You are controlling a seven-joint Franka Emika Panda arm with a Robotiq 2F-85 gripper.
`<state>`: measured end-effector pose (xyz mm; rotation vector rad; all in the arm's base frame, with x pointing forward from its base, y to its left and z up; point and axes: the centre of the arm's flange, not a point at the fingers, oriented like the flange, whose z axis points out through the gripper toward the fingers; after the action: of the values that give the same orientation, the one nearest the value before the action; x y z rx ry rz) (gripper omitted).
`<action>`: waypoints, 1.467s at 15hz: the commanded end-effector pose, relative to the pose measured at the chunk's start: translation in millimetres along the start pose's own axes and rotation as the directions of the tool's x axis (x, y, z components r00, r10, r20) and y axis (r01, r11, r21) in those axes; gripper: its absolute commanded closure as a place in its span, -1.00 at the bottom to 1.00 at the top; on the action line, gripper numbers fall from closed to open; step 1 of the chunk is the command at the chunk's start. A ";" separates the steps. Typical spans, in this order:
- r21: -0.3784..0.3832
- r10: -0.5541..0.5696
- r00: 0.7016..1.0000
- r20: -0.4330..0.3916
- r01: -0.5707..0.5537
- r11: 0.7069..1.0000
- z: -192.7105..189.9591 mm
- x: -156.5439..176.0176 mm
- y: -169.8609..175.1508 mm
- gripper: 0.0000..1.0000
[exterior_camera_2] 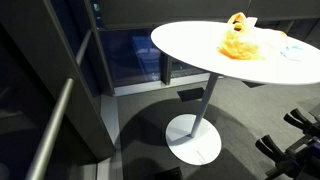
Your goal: Put the blue container in the plastic bag
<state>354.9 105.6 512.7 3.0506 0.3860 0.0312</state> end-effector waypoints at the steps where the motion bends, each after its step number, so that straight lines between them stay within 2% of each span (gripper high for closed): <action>1: 0.000 0.000 1.000 0.000 0.000 1.000 0.0 0.0 0.0 -1.00; 5: 0.000 0.000 1.000 0.000 0.000 1.000 0.0 0.0 0.0 -1.00; 13: -0.040 0.033 0.999 0.015 -0.032 0.999 -8.0 41.1 20.3 -1.00; 18: -0.103 0.097 0.994 0.042 -0.093 0.990 4.4 73.3 49.7 -1.00; 22: -0.146 0.195 0.978 0.074 -0.183 0.972 28.0 89.6 81.8 -1.00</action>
<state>437.0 61.7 496.7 2.9543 0.1934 -0.0445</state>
